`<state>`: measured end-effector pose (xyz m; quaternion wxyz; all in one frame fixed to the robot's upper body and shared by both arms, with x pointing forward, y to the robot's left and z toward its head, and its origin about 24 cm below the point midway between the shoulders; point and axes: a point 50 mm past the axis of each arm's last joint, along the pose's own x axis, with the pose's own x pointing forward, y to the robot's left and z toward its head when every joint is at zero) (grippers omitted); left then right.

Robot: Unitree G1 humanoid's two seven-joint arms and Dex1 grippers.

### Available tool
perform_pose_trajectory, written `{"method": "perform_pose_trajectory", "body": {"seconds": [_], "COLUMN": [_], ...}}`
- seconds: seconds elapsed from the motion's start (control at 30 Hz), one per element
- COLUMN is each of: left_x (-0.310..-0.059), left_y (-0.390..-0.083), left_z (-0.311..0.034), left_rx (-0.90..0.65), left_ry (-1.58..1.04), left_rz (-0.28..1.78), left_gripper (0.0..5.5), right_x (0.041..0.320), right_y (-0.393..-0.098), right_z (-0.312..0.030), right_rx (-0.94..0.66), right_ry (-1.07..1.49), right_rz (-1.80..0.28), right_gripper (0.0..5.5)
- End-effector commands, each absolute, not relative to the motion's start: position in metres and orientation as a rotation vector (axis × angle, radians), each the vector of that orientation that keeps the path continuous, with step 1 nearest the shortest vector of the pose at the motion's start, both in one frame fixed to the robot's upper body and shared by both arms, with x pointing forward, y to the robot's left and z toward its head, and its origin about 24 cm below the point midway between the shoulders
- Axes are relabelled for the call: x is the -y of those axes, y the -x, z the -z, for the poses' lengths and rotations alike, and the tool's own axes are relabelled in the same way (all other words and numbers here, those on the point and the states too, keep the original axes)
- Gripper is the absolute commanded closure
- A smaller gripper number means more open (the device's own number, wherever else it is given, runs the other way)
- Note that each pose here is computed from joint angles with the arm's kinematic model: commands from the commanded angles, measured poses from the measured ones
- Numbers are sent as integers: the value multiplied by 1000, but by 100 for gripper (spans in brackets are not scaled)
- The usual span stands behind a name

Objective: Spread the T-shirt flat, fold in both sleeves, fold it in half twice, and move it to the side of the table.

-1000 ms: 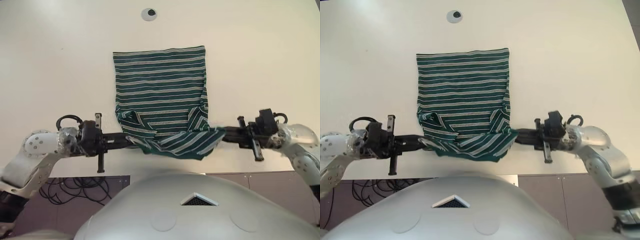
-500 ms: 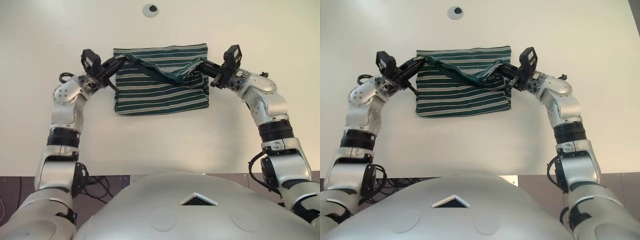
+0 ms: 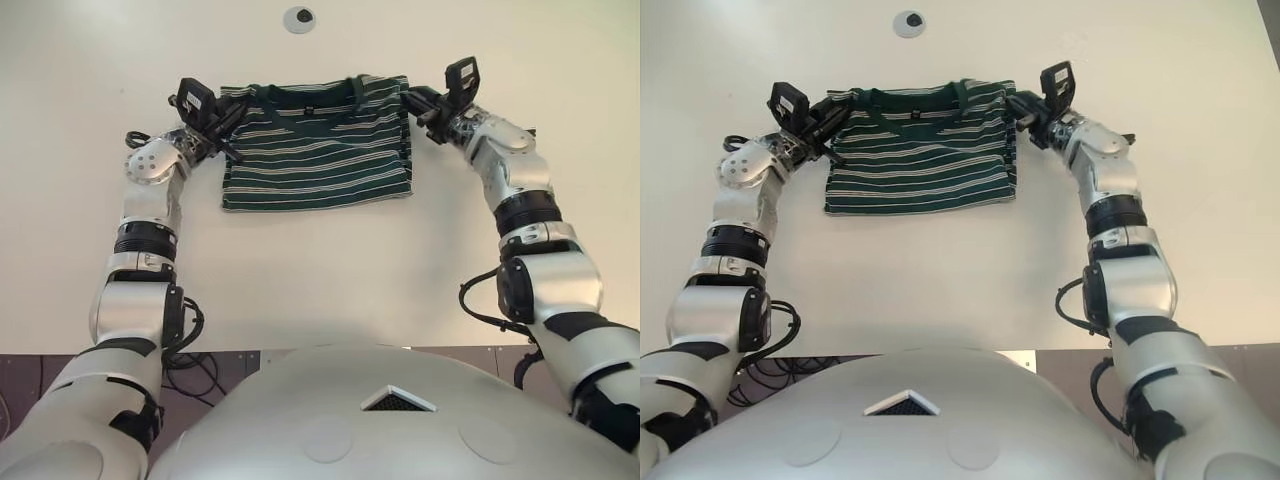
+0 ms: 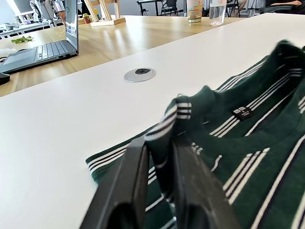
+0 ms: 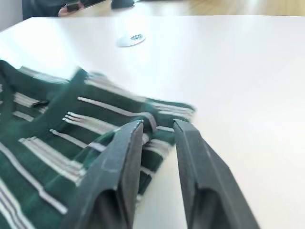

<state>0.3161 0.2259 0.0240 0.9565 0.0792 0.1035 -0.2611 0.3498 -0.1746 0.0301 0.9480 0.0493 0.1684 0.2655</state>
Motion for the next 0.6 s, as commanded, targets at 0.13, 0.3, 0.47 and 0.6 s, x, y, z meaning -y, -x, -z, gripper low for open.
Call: {"method": "perform_pose_trajectory", "body": {"seconds": [0.13, 0.3, 0.47, 0.6], "left_x": [-249, -258, -199, -180], "left_y": [-329, -325, -268, -229], "left_z": [-23, -34, -59, -28], "left_rx": [-273, -168, 155, 20], "left_ry": [33, 0, -276, -462], "left_rz": [267, 261, 845, 1145], "left_gripper": [369, 286, 286, 286], "right_x": [183, 173, 157, 156], "right_y": [-366, -358, -337, -329], "right_z": [-41, -56, -50, -31], "right_rx": [-245, -23, 43, -44], "right_ry": [-24, 34, 538, 765], "right_rz": [-349, -520, -768, -847], "right_gripper": [329, 233, 233, 233]}}
